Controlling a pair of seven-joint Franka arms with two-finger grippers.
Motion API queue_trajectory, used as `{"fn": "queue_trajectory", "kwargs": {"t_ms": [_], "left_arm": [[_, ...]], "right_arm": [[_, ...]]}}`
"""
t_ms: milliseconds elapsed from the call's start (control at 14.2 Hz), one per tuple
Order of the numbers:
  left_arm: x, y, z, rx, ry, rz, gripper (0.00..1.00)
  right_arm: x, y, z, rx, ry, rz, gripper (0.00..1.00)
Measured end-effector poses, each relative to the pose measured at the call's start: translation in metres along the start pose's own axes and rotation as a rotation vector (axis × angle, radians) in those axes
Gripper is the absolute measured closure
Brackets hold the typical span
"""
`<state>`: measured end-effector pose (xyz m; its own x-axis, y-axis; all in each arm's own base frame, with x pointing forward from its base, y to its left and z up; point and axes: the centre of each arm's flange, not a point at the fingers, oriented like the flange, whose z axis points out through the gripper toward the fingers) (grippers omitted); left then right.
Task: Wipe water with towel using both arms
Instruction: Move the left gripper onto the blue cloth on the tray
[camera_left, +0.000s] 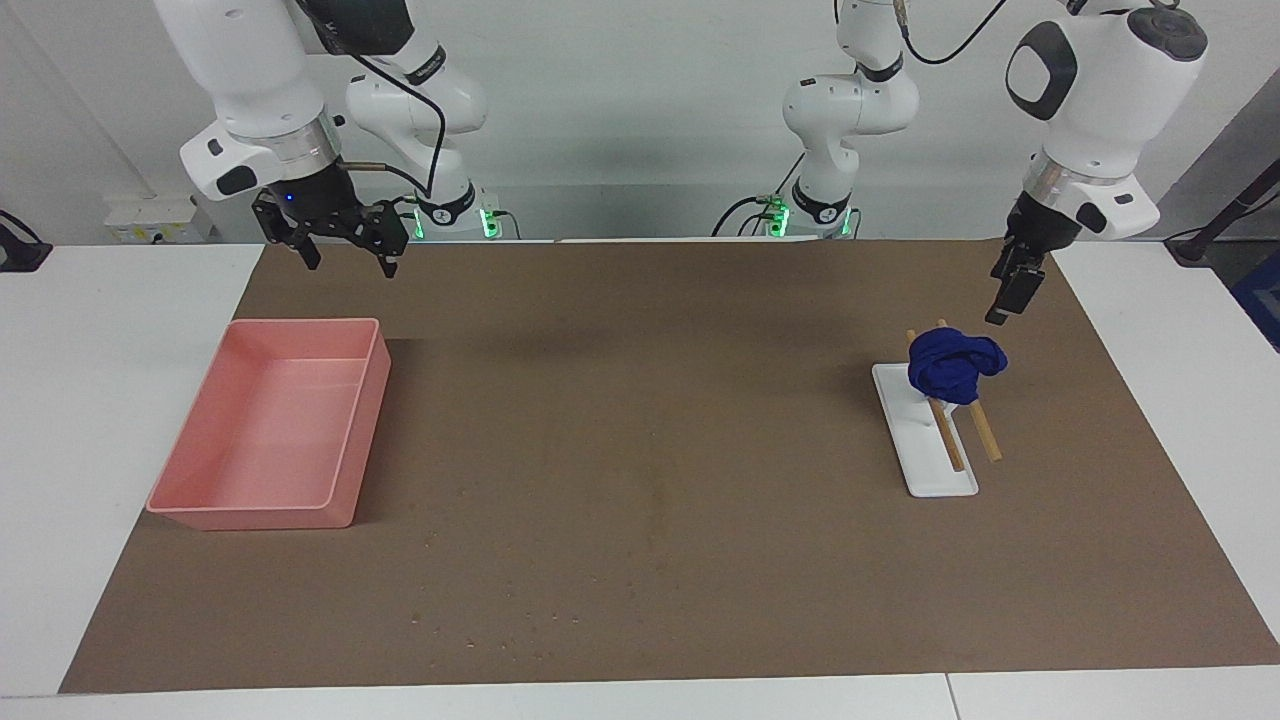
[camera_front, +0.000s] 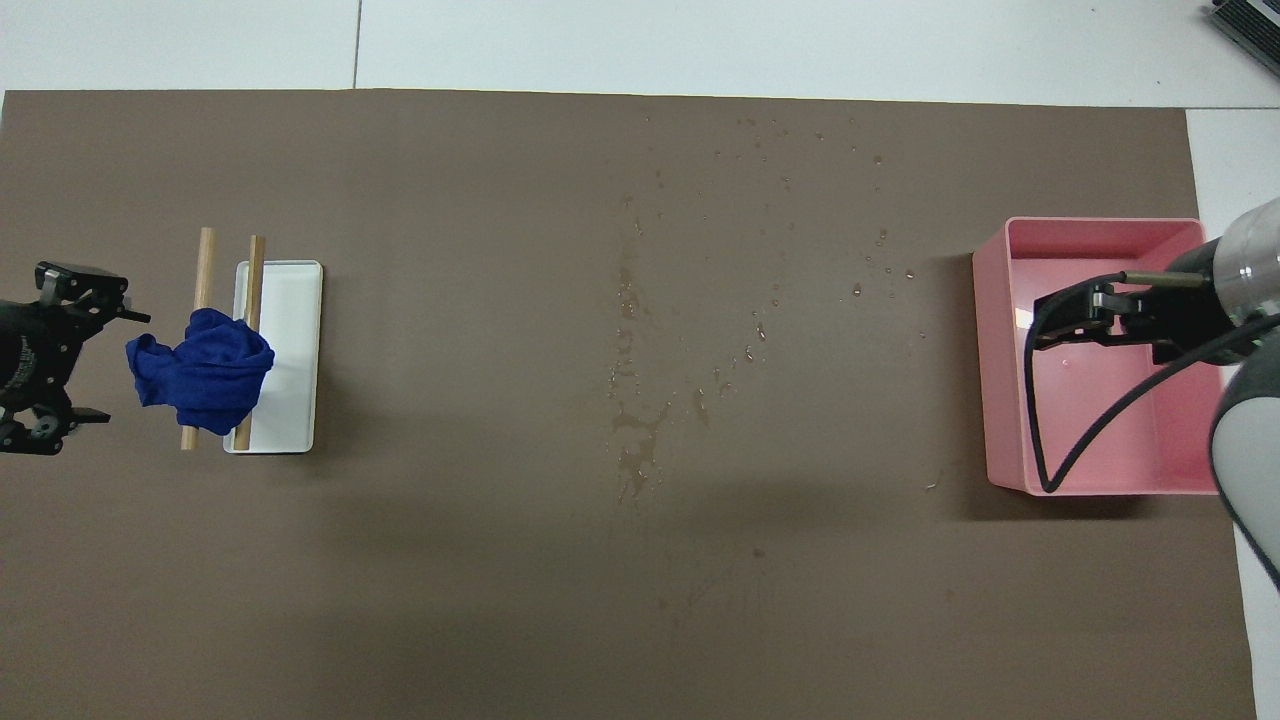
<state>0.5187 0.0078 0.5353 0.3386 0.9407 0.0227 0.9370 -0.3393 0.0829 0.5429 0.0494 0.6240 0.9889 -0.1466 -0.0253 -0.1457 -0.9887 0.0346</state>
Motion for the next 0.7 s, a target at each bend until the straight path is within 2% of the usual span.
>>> {"fn": "queue_trajectory", "kwargs": {"t_ms": [703], "left_arm": [[-0.004,0.008,0.081,-0.069,0.020,-0.162,0.00]], "right_arm": [[0.000,0.000,0.000,0.000,-0.001,0.001,0.00]]}}
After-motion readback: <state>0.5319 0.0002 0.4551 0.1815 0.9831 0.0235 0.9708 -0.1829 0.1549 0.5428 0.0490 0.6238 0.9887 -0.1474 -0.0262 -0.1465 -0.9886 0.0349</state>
